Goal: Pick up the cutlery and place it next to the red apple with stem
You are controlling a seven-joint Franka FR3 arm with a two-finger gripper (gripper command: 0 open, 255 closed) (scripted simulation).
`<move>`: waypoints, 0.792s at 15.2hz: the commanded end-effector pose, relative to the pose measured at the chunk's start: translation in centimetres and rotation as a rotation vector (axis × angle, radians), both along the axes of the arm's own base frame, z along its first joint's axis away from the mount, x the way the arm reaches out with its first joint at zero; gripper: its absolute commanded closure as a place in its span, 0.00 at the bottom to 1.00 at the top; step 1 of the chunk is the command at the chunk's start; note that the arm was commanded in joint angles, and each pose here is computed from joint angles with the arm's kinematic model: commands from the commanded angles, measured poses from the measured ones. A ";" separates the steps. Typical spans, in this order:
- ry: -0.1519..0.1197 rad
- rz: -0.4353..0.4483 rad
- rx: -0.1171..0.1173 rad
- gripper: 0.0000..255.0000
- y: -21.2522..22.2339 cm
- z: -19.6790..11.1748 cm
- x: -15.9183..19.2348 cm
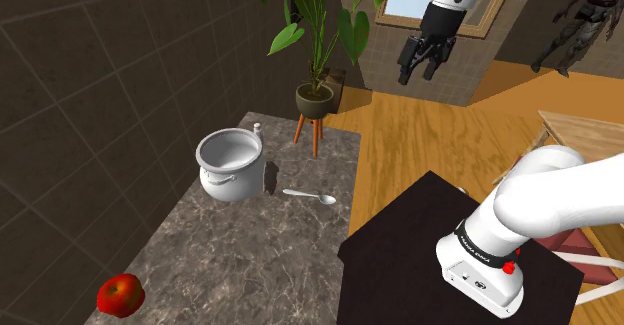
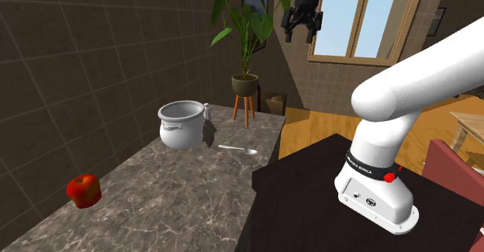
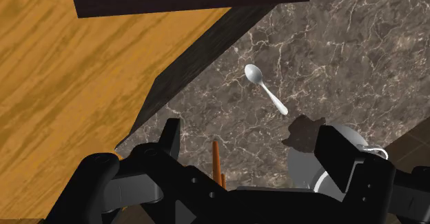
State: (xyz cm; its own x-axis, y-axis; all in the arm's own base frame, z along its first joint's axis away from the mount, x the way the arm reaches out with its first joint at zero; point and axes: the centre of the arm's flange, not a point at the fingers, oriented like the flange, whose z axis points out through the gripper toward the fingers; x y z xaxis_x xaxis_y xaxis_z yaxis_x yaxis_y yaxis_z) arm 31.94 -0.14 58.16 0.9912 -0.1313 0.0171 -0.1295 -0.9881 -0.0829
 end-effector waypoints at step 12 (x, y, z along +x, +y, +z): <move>-0.058 0.161 0.021 0.00 3.2 -13.4 3.9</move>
State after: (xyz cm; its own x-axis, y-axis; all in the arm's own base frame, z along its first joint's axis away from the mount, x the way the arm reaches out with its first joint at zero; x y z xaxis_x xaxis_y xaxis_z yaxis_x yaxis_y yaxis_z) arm 35.47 2.63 46.07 0.9978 0.0138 0.0644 0.0205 -0.9943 -0.1047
